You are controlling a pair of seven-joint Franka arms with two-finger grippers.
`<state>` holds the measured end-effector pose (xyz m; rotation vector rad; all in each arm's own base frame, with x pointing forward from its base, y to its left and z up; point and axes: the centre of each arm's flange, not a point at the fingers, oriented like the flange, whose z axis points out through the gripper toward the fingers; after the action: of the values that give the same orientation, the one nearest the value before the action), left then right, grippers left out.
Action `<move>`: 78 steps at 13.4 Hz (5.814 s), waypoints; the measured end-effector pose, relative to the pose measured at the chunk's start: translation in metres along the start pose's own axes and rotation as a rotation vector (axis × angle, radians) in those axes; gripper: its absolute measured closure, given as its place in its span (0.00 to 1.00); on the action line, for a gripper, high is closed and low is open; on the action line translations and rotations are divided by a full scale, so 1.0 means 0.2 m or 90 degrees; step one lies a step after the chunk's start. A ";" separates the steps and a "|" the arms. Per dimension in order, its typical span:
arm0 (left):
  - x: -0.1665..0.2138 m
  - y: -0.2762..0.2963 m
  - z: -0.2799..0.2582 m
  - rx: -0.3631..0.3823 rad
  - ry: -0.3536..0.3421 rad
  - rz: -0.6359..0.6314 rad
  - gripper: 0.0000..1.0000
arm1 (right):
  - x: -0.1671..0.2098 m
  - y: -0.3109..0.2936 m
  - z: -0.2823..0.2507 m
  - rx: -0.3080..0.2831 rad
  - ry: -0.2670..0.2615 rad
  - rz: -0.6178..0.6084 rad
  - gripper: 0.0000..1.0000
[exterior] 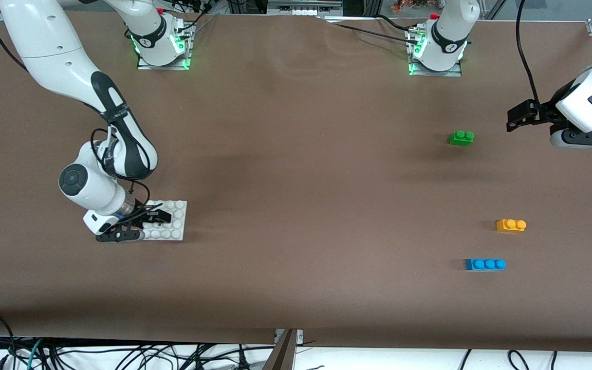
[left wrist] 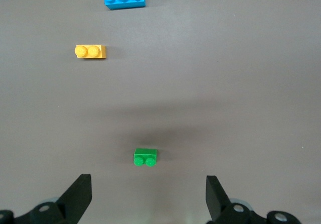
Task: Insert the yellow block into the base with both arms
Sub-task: 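Push the white base plate with the right gripper toward the table middle, then withdraw the right gripper while the left gripper reaches the yellow brick, then grasp the yellow brick with the left gripper and lift it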
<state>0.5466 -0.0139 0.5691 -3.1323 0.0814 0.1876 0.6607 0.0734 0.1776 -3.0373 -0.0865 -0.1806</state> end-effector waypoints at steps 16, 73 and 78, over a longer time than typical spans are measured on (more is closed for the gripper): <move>0.00 0.00 0.00 0.000 0.000 0.000 0.00 | -0.04 -1.22 0.11 0.046 0.021 0.058 0.47; 0.81 -0.88 1.70 0.022 0.043 0.015 0.00 | -0.27 -0.19 -1.99 -0.060 -0.093 0.018 0.00; 0.77 -0.87 1.81 0.009 0.033 0.008 0.00 | -0.25 -0.15 -2.05 -0.066 -0.085 0.024 0.00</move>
<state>0.6656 0.1534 0.1915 -3.1235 0.1015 0.1056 0.5623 0.0603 0.5789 -3.1494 -0.0304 0.0205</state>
